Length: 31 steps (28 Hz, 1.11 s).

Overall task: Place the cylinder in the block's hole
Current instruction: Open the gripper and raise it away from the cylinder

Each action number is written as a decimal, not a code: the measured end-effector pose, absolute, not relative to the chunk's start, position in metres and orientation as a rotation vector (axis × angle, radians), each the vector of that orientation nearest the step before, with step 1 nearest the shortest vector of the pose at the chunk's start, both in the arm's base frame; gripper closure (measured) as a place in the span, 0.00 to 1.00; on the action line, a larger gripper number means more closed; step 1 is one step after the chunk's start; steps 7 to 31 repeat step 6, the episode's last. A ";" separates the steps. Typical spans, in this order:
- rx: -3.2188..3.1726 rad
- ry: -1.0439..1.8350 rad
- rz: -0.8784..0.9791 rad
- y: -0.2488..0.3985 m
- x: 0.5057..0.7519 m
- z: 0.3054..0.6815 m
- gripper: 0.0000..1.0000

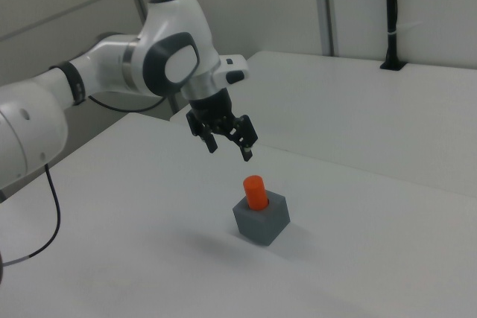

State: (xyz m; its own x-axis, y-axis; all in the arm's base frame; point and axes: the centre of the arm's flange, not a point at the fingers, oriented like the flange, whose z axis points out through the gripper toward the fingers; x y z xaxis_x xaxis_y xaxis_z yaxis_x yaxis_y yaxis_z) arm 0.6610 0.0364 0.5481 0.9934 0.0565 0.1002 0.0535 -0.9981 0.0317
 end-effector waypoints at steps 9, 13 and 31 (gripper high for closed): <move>3.123 0.072 0.073 0.037 0.638 0.572 0.00; 3.123 0.072 0.073 0.037 0.638 0.572 0.00; 3.123 0.072 0.073 0.037 0.638 0.572 0.00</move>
